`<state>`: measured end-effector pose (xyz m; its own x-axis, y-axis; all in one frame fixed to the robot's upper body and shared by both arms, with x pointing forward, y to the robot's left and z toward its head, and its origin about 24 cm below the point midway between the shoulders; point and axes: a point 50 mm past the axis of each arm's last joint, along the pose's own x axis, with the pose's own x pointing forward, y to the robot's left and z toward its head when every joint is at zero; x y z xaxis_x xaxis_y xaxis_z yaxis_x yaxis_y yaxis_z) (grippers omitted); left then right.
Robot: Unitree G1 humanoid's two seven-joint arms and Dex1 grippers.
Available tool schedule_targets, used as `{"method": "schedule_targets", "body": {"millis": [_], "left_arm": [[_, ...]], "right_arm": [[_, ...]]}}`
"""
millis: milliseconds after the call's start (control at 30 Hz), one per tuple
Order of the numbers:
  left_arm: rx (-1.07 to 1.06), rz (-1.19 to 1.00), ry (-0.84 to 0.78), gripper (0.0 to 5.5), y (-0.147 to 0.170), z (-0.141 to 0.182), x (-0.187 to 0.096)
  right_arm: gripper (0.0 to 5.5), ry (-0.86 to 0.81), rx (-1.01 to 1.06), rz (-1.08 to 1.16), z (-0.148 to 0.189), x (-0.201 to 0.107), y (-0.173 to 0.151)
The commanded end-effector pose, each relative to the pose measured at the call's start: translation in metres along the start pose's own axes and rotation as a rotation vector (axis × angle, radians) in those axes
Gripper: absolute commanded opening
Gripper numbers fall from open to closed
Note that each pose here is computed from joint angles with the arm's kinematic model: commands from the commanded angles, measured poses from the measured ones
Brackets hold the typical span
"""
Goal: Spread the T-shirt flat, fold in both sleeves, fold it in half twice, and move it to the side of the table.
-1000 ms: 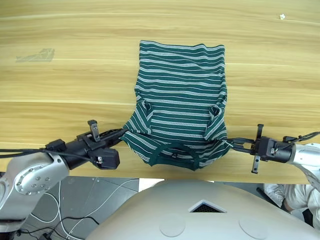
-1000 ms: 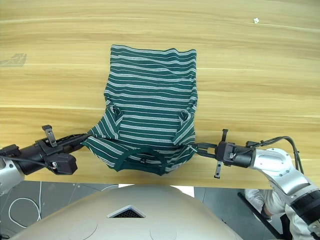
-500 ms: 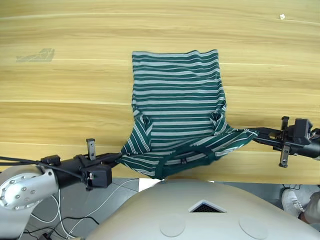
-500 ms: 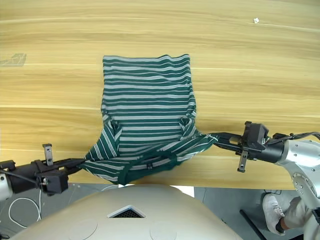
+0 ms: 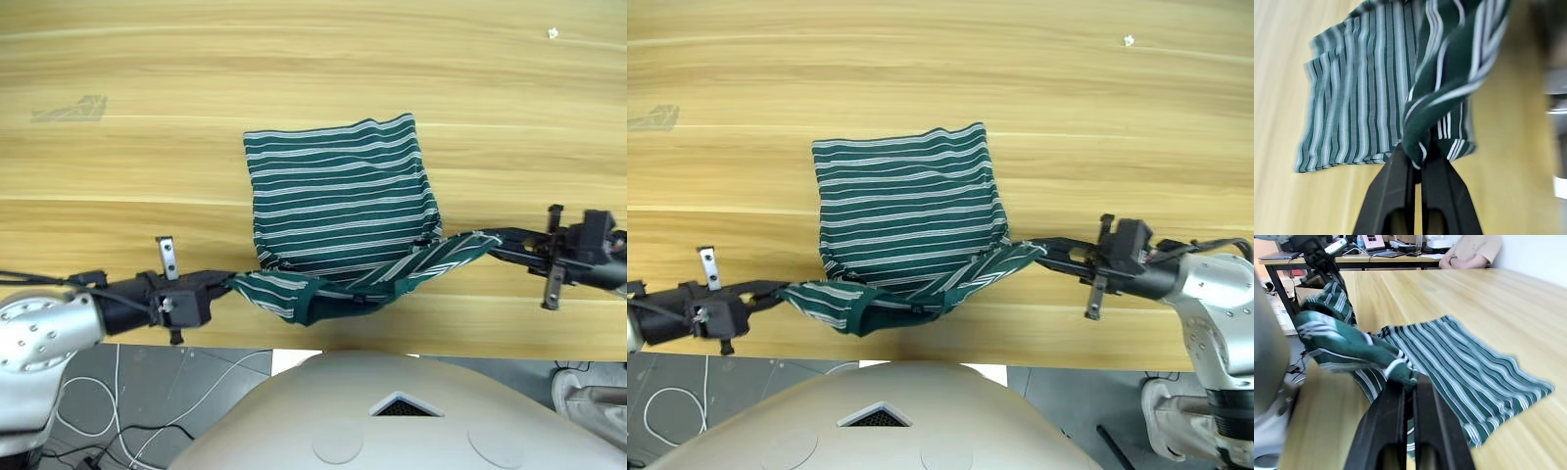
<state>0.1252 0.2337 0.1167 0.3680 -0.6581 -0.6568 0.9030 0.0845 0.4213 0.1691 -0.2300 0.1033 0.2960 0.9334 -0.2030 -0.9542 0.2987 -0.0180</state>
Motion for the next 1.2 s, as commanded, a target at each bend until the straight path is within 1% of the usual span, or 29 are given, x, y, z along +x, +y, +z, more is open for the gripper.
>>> {"method": "schedule_targets", "body": {"millis": [33, 167, 300, 400, 533, 733, 767, 800, 833, 867, 900, 1033, 1067, 1200], "left_arm": [[0.021, 0.116, 0.008, 0.01, 0.027, -0.01, 0.015], [0.008, 0.233, -0.028, 0.01, 0.054, -0.016, 0.031], [-0.042, 0.387, -0.044, 0.01, 0.083, -0.027, 0.047], [-0.112, 0.49, -0.058, 0.01, 0.105, -0.037, 0.054], [-0.174, 0.56, -0.082, 0.01, 0.12, -0.044, 0.061], [-0.187, 0.561, -0.009, 0.01, 0.12, -0.06, 0.076], [-0.181, 0.562, 0.001, 0.01, 0.119, -0.062, 0.075], [-0.178, 0.567, 0.014, 0.01, 0.119, -0.065, 0.075], [-0.177, 0.572, 0.022, 0.01, 0.119, -0.067, 0.076], [-0.18, 0.594, 0.028, 0.35, 0.121, -0.069, 0.076], [-0.188, 0.628, 0.033, 0.54, 0.124, -0.07, 0.077], [-0.285, 0.874, 0.077, 1.12, 0.146, -0.085, 0.072], [-0.326, 0.923, 0.09, 1.33, 0.15, -0.09, 0.072], [-0.422, 0.938, 0.093, 1.33, 0.14, -0.102, 0.083]], "right_arm": [[0.0, -0.004, -0.037, -0.039, -0.001, 0.026, -0.036], [0.0, -0.027, -0.048, -0.056, 0.002, 0.058, -0.08], [0.0, -0.058, -0.042, -0.149, 0.001, 0.076, -0.117], [0.0, -0.097, -0.031, -0.197, 0.002, 0.085, -0.133], [0.0, -0.096, -0.029, -0.25, -0.002, 0.097, -0.145], [0.0, -0.039, -0.036, -0.298, -0.013, 0.1, -0.152], [0.34, -0.033, -0.043, -0.302, -0.014, 0.1, -0.152], [0.41, -0.023, -0.039, -0.293, -0.016, 0.1, -0.152], [0.61, -0.017, -0.038, -0.293, -0.017, 0.101, -0.152], [0.8, -0.011, -0.046, -0.314, -0.018, 0.1, -0.153], [1.03, -0.013, -0.051, -0.351, -0.018, 0.1, -0.155], [1.68, -0.032, -0.088, -0.572, -0.014, 0.096, -0.168], [1.71, -0.024, -0.095, -0.612, -0.015, 0.096, -0.17], [1.71, 0.01, -0.106, -0.683, -0.022, 0.098, -0.17]]}}
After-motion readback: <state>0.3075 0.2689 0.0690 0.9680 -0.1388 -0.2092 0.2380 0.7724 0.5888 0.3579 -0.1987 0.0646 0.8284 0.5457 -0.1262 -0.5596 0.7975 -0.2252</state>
